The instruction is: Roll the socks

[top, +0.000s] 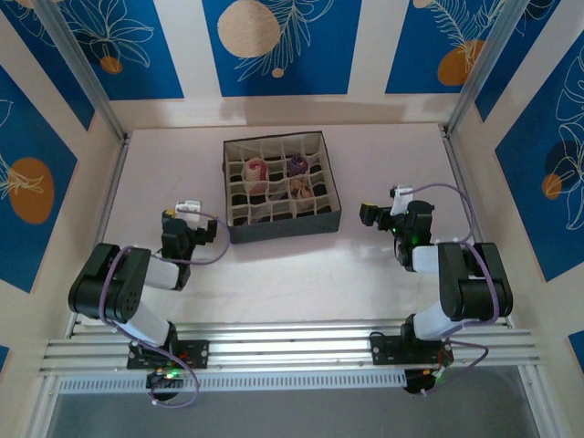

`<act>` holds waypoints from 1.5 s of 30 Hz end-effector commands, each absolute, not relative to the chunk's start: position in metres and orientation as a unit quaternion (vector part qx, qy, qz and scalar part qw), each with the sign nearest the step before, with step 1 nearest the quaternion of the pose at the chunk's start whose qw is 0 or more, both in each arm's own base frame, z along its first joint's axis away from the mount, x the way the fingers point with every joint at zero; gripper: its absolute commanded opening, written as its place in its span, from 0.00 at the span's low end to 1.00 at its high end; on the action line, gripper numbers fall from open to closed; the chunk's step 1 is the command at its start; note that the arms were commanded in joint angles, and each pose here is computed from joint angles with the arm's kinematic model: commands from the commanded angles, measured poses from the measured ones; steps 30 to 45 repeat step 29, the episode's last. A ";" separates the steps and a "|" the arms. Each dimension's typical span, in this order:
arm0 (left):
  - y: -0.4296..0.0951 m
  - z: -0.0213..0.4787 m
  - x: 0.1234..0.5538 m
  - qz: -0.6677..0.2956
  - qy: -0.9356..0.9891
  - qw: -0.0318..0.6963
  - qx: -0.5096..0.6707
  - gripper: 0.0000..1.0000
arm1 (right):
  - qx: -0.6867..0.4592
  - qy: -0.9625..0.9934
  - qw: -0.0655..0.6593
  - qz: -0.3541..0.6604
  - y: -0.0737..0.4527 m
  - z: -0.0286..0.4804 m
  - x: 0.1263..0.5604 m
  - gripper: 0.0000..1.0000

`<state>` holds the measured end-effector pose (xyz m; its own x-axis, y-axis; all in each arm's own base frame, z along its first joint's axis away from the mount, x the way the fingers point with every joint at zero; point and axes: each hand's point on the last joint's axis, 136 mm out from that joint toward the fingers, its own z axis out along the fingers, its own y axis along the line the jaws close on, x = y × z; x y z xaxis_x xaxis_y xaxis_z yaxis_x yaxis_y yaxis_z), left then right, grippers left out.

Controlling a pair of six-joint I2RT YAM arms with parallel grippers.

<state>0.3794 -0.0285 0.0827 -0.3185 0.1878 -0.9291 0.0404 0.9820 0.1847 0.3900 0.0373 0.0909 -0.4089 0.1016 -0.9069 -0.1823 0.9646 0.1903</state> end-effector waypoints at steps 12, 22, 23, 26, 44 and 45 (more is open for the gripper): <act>-0.021 0.090 0.395 0.020 0.815 0.578 0.043 1.00 | -0.030 0.827 0.550 0.111 0.034 0.094 0.395 0.99; -0.021 0.091 0.396 0.020 0.814 0.578 0.043 1.00 | -0.029 0.829 0.548 0.111 0.034 0.094 0.396 0.99; -0.021 0.090 0.395 0.020 0.815 0.578 0.043 1.00 | -0.029 0.829 0.548 0.108 0.034 0.093 0.396 0.99; -0.021 0.091 0.396 0.020 0.814 0.578 0.043 1.00 | -0.030 0.829 0.548 0.107 0.035 0.093 0.396 0.99; -0.020 0.091 0.396 0.021 0.814 0.578 0.043 1.00 | -0.030 0.827 0.550 0.110 0.034 0.094 0.395 0.99; -0.020 0.091 0.396 0.021 0.814 0.578 0.043 1.00 | -0.030 0.827 0.550 0.110 0.034 0.094 0.395 0.99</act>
